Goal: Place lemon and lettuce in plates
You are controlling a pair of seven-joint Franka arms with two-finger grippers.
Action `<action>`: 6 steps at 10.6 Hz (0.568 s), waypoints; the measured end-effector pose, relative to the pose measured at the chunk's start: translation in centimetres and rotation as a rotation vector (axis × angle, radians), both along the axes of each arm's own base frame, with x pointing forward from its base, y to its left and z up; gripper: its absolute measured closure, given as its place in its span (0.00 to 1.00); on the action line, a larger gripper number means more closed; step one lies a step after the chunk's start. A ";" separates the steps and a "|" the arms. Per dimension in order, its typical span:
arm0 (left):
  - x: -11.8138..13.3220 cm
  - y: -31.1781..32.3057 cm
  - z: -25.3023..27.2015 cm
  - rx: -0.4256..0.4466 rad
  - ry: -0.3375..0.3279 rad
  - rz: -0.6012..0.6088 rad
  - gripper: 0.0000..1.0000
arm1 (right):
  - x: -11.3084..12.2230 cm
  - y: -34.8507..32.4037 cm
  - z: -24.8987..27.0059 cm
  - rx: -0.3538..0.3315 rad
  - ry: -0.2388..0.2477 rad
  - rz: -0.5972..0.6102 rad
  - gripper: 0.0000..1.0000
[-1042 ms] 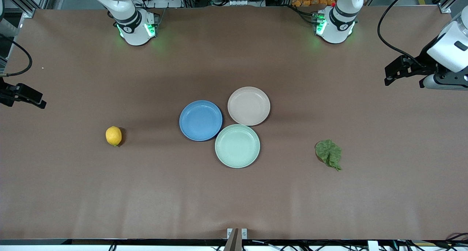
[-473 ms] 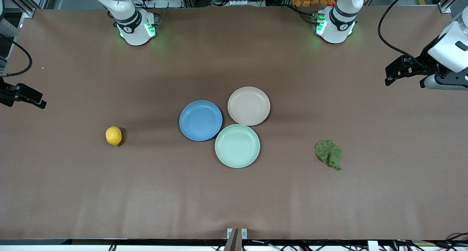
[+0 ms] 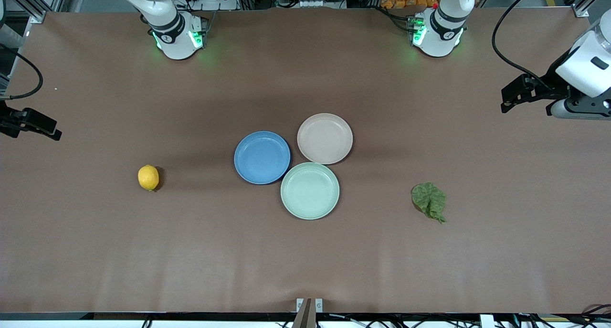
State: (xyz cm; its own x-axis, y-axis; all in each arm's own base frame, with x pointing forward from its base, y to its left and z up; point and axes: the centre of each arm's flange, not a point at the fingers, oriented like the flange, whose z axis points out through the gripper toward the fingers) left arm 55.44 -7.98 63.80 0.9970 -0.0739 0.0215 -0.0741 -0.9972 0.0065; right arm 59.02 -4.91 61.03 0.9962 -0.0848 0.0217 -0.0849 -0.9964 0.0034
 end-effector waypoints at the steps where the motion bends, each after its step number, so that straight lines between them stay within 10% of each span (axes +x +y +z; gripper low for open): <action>1: 0.0 -0.2 0.0 0.000 -0.001 -0.001 0.00 | 0.0 0.0 0.0 0.000 0.001 0.000 0.00; 6: -0.4 -0.3 0.9 -0.001 -0.023 -0.003 0.00 | -0.1 0.0 -0.4 0.002 0.023 0.000 0.00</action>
State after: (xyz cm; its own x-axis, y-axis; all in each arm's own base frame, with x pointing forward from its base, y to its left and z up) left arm 55.06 -8.32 64.72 0.9960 -0.0770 0.0444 -0.0773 -0.9970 0.0058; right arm 58.88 -4.89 60.61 0.9964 -0.0847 -0.0015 -0.0847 -0.9964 0.0035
